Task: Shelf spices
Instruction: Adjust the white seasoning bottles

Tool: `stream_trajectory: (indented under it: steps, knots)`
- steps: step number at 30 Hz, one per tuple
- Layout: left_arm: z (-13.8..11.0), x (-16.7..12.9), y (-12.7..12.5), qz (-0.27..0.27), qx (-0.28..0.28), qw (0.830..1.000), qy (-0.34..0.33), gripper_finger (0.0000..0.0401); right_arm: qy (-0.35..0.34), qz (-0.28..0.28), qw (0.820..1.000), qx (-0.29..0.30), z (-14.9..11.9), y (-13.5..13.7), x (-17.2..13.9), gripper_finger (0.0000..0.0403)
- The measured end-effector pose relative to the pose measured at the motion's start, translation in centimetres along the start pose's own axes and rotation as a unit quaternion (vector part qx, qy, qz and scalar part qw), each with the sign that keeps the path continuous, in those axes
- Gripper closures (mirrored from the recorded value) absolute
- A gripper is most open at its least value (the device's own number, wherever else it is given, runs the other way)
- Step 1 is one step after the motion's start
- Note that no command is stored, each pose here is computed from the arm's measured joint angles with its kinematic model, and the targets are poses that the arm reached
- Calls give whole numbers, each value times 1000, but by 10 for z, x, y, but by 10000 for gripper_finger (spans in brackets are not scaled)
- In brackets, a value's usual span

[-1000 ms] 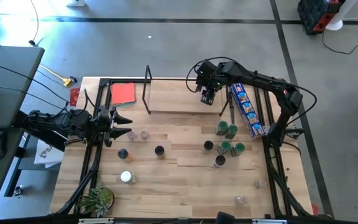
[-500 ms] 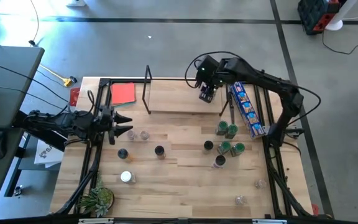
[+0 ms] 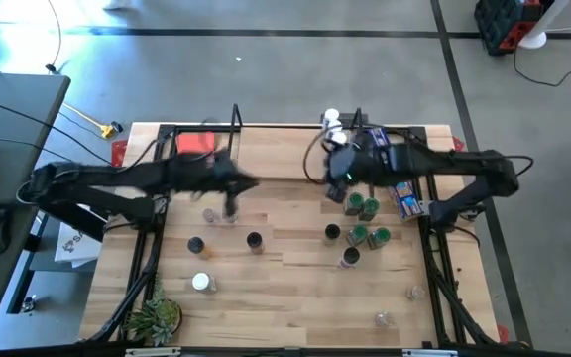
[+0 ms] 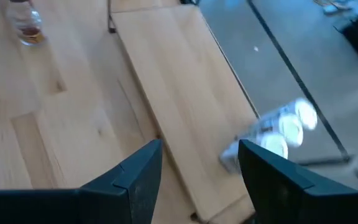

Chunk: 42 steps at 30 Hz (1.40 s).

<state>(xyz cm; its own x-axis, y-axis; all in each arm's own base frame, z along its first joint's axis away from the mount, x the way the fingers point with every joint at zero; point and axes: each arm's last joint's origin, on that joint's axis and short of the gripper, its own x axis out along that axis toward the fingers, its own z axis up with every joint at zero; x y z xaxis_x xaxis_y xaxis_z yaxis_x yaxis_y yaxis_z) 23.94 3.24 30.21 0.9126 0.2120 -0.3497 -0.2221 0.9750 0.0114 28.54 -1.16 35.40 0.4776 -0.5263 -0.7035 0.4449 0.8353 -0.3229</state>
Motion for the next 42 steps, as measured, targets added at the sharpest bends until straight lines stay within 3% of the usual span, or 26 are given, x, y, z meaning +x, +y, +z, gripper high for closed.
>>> stream_trajectory:
  steps: [3,8,16,22,29,42]
  knots:
    - [30,41,24,31,23,999,9,394,-2,-21,999,42,-21,6,-4,197]
    - [56,108,84,57,20,998,25,396,1,-57,994,92,-45,8,1,197]
    - [52,194,177,81,10,996,37,400,-3,-115,987,108,-57,9,11,197]
    - [55,234,223,92,-4,995,31,400,-10,-134,985,105,-56,8,10,197]
    - [55,262,248,86,-14,995,42,401,-7,-135,986,101,-57,7,9,197]
    - [21,292,243,45,-24,995,83,401,-3,-126,986,110,-57,8,9,197]
